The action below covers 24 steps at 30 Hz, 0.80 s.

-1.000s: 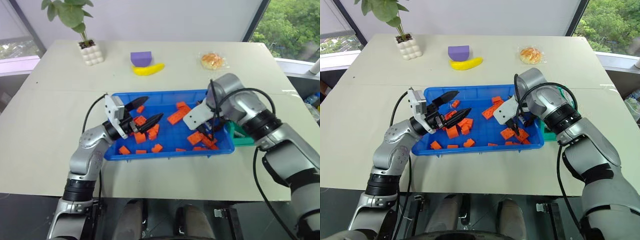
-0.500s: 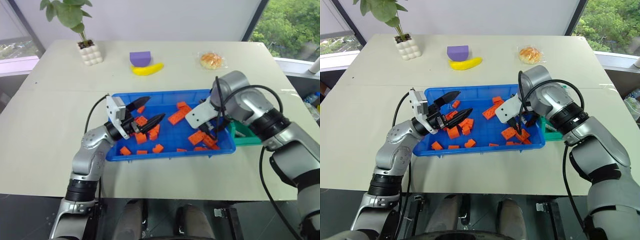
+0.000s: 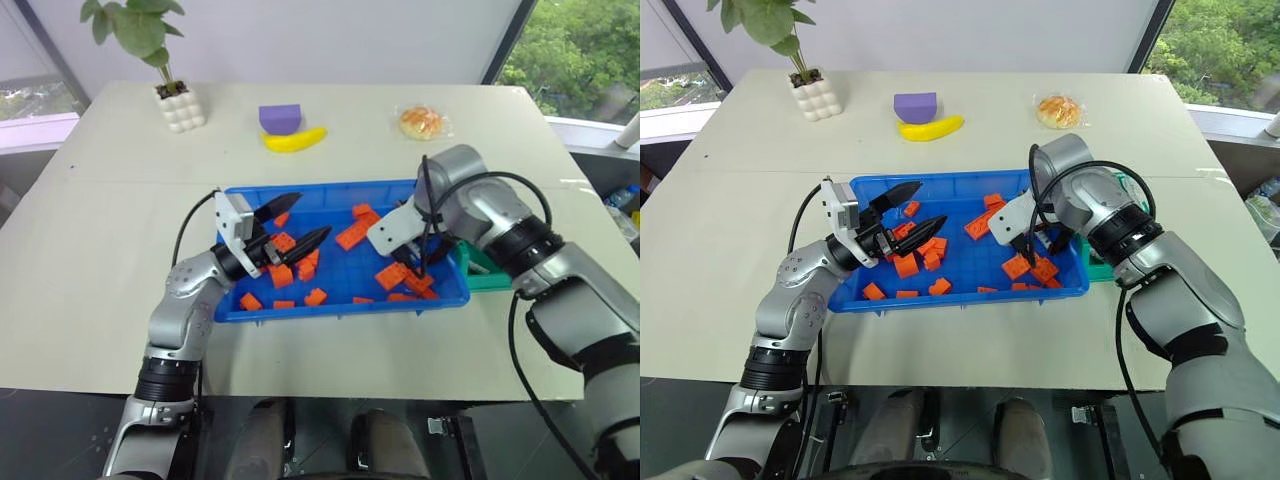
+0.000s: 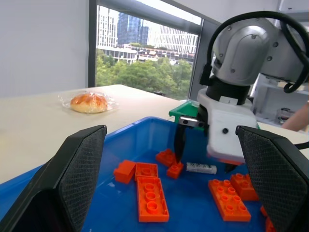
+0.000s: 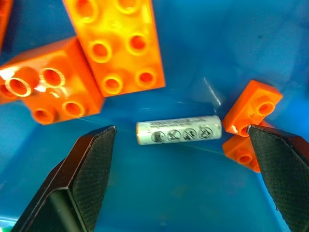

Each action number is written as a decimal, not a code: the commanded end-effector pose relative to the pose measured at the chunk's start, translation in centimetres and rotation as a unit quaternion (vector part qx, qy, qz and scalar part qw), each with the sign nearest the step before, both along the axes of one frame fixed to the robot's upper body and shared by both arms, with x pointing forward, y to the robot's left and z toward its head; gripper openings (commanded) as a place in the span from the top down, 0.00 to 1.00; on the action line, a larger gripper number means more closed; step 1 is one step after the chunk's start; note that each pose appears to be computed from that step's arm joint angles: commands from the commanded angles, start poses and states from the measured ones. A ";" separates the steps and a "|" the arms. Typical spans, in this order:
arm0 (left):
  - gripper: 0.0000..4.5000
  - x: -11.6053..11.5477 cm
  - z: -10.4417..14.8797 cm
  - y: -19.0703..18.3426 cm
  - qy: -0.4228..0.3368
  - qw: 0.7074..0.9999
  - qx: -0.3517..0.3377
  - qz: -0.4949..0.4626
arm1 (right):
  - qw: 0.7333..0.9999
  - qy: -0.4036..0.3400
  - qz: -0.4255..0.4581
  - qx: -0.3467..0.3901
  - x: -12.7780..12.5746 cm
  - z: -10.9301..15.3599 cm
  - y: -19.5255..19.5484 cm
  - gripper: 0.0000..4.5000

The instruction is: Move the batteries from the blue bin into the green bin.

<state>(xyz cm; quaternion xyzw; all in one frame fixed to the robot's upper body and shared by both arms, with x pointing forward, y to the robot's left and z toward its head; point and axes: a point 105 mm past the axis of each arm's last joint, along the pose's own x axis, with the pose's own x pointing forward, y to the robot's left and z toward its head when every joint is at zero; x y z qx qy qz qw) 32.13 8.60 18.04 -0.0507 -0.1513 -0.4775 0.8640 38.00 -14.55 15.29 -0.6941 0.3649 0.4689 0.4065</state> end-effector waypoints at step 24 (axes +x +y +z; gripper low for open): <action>0.00 -0.3 1.1 0.1 -0.026 1.000 -0.009 0.015 | 1.000 0.021 0.020 -0.009 0.2 0.0 -0.1 0.01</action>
